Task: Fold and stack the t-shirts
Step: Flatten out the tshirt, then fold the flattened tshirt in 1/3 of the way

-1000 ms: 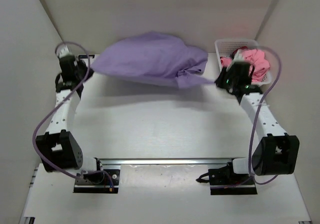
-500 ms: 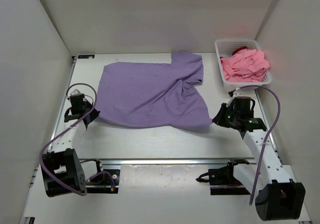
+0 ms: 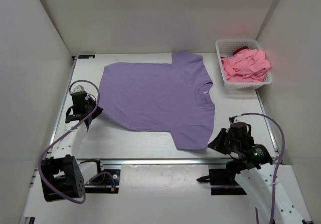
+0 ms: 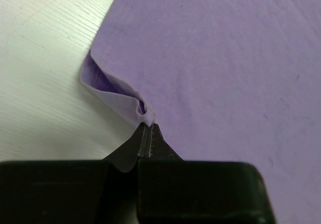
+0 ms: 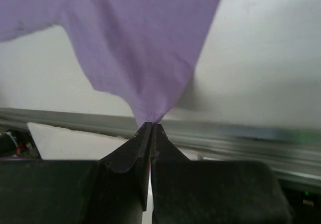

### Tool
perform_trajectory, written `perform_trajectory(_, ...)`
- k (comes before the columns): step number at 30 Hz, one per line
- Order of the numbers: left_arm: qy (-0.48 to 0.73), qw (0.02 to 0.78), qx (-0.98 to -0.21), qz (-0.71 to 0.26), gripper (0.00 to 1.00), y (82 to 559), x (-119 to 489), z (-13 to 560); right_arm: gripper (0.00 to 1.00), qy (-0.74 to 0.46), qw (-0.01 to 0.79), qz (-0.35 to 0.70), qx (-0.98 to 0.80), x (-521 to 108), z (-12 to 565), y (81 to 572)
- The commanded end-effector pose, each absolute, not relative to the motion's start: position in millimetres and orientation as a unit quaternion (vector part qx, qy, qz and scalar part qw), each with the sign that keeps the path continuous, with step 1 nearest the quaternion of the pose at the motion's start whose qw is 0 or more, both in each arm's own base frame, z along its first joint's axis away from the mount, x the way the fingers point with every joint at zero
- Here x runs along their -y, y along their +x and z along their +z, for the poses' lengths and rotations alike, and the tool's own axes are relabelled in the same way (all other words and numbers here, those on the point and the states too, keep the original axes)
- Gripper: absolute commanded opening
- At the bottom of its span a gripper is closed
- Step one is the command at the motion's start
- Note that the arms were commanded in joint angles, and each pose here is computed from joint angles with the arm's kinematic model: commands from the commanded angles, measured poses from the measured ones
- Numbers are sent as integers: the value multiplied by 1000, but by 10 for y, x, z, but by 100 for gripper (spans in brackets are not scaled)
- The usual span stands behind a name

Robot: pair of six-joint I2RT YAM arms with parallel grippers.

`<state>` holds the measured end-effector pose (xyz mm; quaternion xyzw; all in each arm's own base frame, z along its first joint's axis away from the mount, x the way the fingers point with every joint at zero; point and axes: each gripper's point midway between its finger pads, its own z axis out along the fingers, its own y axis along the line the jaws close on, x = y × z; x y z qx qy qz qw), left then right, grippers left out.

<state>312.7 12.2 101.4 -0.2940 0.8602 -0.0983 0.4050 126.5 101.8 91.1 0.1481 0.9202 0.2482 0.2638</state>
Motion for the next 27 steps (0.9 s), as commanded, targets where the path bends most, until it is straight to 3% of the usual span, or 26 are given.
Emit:
perform_trajectory(1, -280, 421, -858, -89, 0, 3109, -128, 1127, 0, 195, 261, 241, -914, -1046, 939, 1293)
perform_trajectory(7, -303, 417, -853, -86, 0, 3126, -204, 1048, 0, 157, 295, 206, -920, -1040, 1029, 1594)
perform_trajectory(12, -329, 409, -845, -98, 0, 3330, -226, 1061, 0, 150, 323, 247, -901, -841, 1147, 2233)
perform_trajectory(17, -347, 413, -836, -101, 0, 3512, -297, 1103, 0, 149, 356, 164, -908, -468, 1335, 2757)
perform_trajectory(27, -363, 394, -838, -103, 0, 3773, -327, 938, 1, 145, 370, 157, -904, -403, 1424, 3700)
